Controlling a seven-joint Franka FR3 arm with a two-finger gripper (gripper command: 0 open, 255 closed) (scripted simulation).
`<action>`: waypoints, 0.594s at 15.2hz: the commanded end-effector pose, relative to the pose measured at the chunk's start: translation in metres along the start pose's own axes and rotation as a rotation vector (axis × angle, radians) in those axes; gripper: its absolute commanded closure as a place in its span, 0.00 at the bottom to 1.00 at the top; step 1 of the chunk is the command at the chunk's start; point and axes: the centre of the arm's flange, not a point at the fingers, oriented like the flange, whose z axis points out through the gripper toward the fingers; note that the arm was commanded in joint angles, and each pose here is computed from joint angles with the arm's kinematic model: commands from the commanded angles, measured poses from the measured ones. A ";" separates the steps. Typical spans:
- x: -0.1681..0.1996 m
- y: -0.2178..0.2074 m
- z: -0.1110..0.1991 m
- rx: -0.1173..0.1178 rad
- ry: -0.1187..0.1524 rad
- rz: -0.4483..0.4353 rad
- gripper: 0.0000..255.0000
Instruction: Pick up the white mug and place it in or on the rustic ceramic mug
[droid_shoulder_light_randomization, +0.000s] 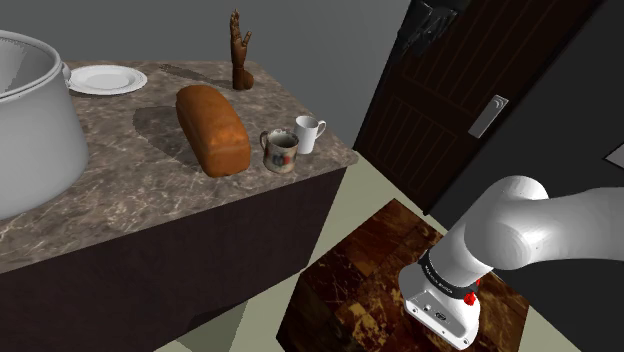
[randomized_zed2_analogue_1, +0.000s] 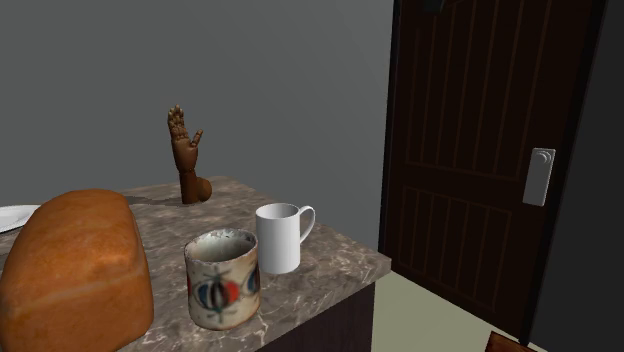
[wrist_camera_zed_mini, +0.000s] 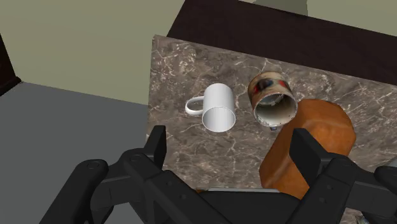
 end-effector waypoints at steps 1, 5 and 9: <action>0.000 0.000 0.000 0.000 0.000 0.000 0.00; 0.025 -0.019 0.045 -0.019 -0.013 0.084 0.00; 0.051 -0.035 0.091 -0.039 -0.027 0.168 0.00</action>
